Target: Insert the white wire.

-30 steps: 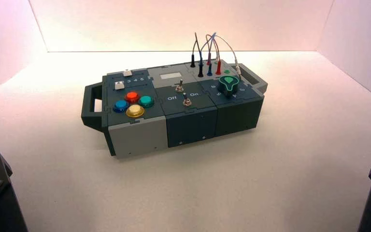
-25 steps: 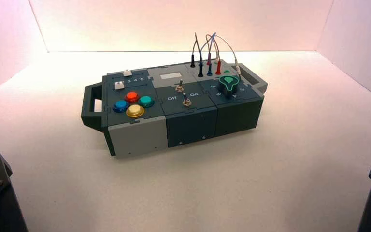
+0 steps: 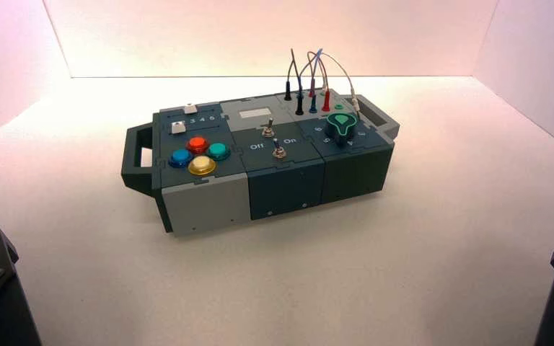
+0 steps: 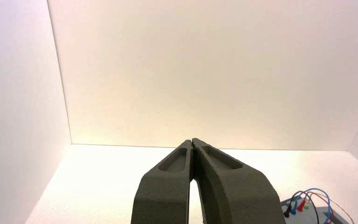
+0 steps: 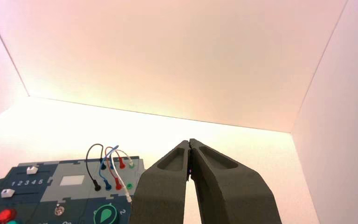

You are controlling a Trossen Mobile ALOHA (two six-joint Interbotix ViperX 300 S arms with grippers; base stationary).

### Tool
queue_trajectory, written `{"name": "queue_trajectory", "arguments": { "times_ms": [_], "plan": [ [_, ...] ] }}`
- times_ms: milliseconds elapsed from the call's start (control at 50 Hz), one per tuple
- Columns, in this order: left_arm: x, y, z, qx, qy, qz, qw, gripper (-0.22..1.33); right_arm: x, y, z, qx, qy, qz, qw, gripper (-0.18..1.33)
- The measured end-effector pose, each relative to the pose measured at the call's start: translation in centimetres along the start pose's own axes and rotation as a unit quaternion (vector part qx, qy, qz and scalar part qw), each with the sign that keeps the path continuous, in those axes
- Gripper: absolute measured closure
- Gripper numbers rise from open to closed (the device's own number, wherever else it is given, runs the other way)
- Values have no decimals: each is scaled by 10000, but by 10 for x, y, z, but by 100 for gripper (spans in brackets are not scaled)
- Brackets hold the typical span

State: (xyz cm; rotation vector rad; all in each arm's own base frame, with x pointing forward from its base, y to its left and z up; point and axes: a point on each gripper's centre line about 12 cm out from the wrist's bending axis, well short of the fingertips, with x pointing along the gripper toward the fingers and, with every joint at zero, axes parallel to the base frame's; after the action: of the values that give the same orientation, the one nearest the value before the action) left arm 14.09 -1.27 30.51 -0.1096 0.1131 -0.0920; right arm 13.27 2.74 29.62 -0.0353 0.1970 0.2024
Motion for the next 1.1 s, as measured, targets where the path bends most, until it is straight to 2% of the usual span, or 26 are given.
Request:
{"name": "queue_trajectory", "arguments": {
  "times_ms": [140, 360, 420, 480, 500, 520, 560, 580, 640, 680, 740, 760, 840, 960, 1100],
  "plan": [
    [0, 0, -1, -1, 15, 2, 10000, 127, 2, 0, -1, 8, 62, -4, 10000, 129],
    [2, 0, -3, -3, 76, 7, 10000, 128, 13, 2, -9, 63, 445, 78, 9990, 129],
    [3, 0, -3, -11, 107, 4, 9999, 128, 19, 5, -9, 54, 659, 163, 9977, 113],
    [2, 0, -4, -18, 129, 0, 9999, 128, 25, 10, -10, -14, 933, 320, 9951, 87],
    [2, 0, -4, -18, 129, 0, 9999, 128, 25, 10, -10, -14, 933, 320, 9951, 87],
    [2, 0, -4, -18, 137, -1, 9999, 128, 28, 14, -10, -44, 1069, 424, 9934, 75],
    [3, 0, -5, -19, 152, -1, 9999, 128, 30, 16, -11, -59, 1137, 460, 9924, 70],
    [2, 0, -5, -26, 160, -5, 9999, 128, 35, 22, -14, -121, 1394, 618, 9882, 63],
    [2, 0, -5, -26, 175, -6, 9998, 128, 41, 27, -16, -197, 1716, 734, 9822, 50],
    [2, 0, -5, -26, 183, -6, 9998, 128, 49, 35, -20, -284, 2095, 873, 9735, 36],
    [2, 0, -5, -33, 191, -6, 9998, 128, 58, 43, -27, -396, 2506, 1008, 9620, 34],
    [2, 0, -5, -33, 191, -6, 9998, 128, 59, 43, -28, -414, 2541, 1022, 9609, 34],
    [2, 0, -5, -26, 191, -6, 9998, 128, 69, 48, -38, -484, 2972, 1061, 9477, 25],
    [2, 0, -6, -41, 206, -7, 9998, 128, 75, 53, -49, -524, 3298, 1129, 9358, 19],
    [2, 0, -6, -64, 206, -7, 9998, 128, 80, 62, -59, -576, 3542, 1259, 9249, 4]
  ]
}}
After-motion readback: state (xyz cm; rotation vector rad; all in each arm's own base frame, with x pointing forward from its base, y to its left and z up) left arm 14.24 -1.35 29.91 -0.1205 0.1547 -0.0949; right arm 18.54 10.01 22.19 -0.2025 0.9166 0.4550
